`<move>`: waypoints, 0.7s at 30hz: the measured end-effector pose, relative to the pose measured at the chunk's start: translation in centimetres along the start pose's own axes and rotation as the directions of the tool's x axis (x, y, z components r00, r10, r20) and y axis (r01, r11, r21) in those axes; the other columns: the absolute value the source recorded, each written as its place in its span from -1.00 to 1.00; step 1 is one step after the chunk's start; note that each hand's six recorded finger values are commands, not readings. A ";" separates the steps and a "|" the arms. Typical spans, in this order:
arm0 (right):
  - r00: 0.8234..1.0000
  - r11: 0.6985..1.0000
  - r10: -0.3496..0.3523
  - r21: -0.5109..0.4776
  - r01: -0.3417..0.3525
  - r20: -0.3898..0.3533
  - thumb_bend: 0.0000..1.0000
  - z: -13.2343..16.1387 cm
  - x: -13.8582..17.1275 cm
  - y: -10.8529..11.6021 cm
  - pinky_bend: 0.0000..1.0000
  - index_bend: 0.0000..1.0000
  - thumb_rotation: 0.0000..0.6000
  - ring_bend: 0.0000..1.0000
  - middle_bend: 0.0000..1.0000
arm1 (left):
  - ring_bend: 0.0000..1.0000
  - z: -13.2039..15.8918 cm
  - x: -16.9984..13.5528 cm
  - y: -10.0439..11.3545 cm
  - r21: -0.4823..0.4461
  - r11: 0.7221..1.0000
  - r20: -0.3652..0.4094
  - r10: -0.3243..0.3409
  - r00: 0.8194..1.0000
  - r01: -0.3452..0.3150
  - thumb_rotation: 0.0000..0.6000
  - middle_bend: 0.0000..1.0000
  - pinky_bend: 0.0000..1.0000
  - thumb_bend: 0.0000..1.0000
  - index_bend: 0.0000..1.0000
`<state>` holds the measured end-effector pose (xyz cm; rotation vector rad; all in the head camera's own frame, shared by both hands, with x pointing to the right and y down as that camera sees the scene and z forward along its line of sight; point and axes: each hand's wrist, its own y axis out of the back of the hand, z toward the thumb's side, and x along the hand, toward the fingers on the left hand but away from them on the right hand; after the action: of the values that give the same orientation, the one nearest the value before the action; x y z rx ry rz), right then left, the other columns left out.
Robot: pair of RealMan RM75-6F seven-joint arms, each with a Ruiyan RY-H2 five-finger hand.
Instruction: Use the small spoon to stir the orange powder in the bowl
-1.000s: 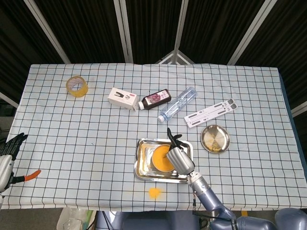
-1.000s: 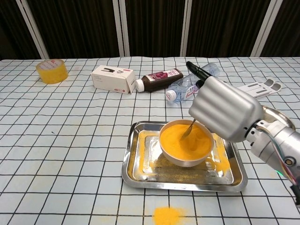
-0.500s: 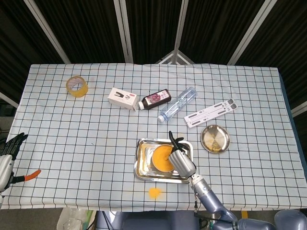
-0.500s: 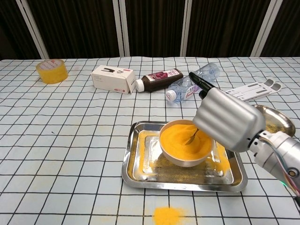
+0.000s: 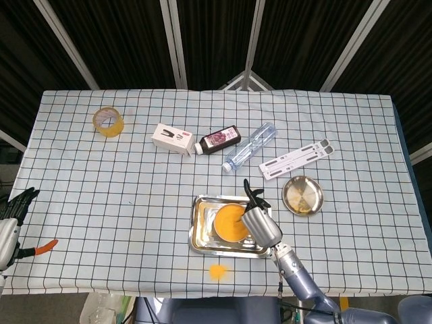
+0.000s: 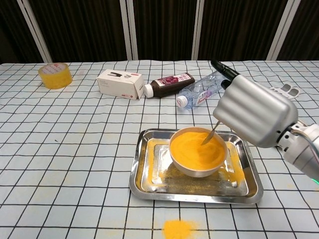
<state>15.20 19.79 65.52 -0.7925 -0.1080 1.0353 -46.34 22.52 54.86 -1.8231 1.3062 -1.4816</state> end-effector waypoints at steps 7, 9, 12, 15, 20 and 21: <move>1.000 1.000 0.001 0.012 0.000 -0.018 0.96 1.1 -0.6 0.1 -1.00 0.77 1.00 -0.21 0.43 | -1.00 0.0 0.0 0.0 -0.004 1.000 0.000 -0.004 1.000 0.004 1.00 -1.00 -1.00 -1.00 -1.00; 1.000 1.000 0.002 0.013 -0.001 -0.023 0.96 1.4 -0.9 0.1 -1.00 0.77 1.00 -0.21 0.43 | -1.00 0.0 0.0 0.0 -0.005 1.000 0.000 -0.005 1.000 0.005 1.00 -1.00 -1.00 -1.00 -1.00; 1.000 1.000 -0.002 0.016 0.002 -0.029 0.96 1.8 -1.2 0.2 -1.00 0.77 1.00 -0.21 0.43 | -1.00 -0.1 0.1 0.0 -0.007 1.000 -0.002 -0.007 1.000 0.007 1.00 -1.00 -1.00 -1.00 -1.00; 1.000 1.000 0.002 0.016 -0.001 -0.031 0.96 2.2 -1.5 0.1 -1.00 0.77 1.00 -0.21 0.43 | -1.00 -0.1 0.1 0.0 -0.008 1.000 -0.001 -0.008 1.000 0.008 1.00 -1.00 -1.00 -1.00 -1.00; 0.999 1.000 0.003 0.020 -0.002 -0.049 0.96 3.1 -1.3 0.1 -1.00 0.77 1.00 -0.21 0.43 | -1.00 -0.1 0.1 0.0 -0.010 1.000 -0.001 -0.010 1.000 0.010 1.00 -1.00 -1.00 -1.00 -1.00; 0.999 1.000 0.003 0.019 -0.002 -0.053 0.96 3.2 -1.2 0.0 -1.00 0.77 1.00 -0.21 0.43 | -1.00 -0.1 0.1 0.0 -0.011 1.000 0.000 -0.010 1.000 0.010 1.00 -1.00 -1.00 -1.00 -1.00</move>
<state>13.13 20.56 68.15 -0.8020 -0.0518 1.0154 -46.40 22.42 54.96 -1.8388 1.3093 -1.4830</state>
